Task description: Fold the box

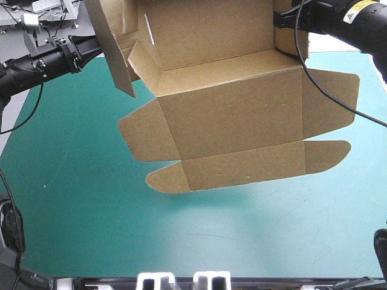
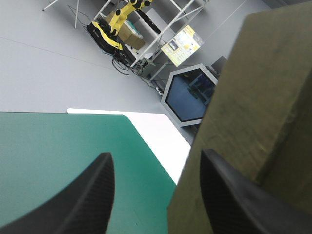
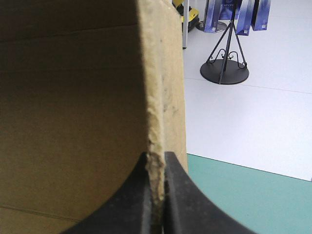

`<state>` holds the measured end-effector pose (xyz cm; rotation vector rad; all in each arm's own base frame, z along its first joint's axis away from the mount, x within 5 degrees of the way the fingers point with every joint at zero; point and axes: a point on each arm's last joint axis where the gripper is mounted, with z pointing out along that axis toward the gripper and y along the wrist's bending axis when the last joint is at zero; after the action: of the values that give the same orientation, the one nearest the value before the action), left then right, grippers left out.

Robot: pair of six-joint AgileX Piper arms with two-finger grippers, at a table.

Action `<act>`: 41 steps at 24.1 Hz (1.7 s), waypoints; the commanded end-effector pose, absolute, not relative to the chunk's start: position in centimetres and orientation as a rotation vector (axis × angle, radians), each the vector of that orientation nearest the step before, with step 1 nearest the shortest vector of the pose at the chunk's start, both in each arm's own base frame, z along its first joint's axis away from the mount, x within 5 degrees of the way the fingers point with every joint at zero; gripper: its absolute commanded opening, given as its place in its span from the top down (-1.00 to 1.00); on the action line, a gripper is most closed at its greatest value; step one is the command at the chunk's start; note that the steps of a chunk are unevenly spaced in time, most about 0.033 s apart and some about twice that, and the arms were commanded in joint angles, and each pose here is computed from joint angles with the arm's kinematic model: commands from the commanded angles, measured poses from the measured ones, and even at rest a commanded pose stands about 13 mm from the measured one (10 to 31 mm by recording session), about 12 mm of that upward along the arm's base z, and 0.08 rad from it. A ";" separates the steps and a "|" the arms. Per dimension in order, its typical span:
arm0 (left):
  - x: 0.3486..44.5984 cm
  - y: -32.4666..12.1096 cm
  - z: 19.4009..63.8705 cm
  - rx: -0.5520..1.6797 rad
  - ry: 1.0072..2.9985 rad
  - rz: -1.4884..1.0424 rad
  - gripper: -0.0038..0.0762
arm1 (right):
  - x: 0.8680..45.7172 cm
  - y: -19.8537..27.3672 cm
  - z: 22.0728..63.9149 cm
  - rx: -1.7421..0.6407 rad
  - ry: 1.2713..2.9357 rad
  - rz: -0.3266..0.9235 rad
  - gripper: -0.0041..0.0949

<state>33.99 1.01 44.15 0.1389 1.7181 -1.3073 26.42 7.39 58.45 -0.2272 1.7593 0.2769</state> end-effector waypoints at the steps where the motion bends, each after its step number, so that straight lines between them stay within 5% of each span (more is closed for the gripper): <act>1: 31.0 -0.5 47.4 0.288 1.638 -1.349 -0.05 | 25.2 7.1 60.8 -0.190 1.590 0.331 0.97; 23: 28.3 -4.9 49.2 0.477 1.604 -1.376 -0.05 | 28.7 8.1 58.9 -0.186 1.637 0.351 0.97; 41: 30.9 -8.0 48.1 0.359 1.669 -0.954 -0.05 | 28.4 9.1 58.0 -0.236 1.735 0.474 0.96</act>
<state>32.08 -7.14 45.44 0.3948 1.7901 -0.9744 30.73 9.32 55.50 -0.2539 1.8500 0.3964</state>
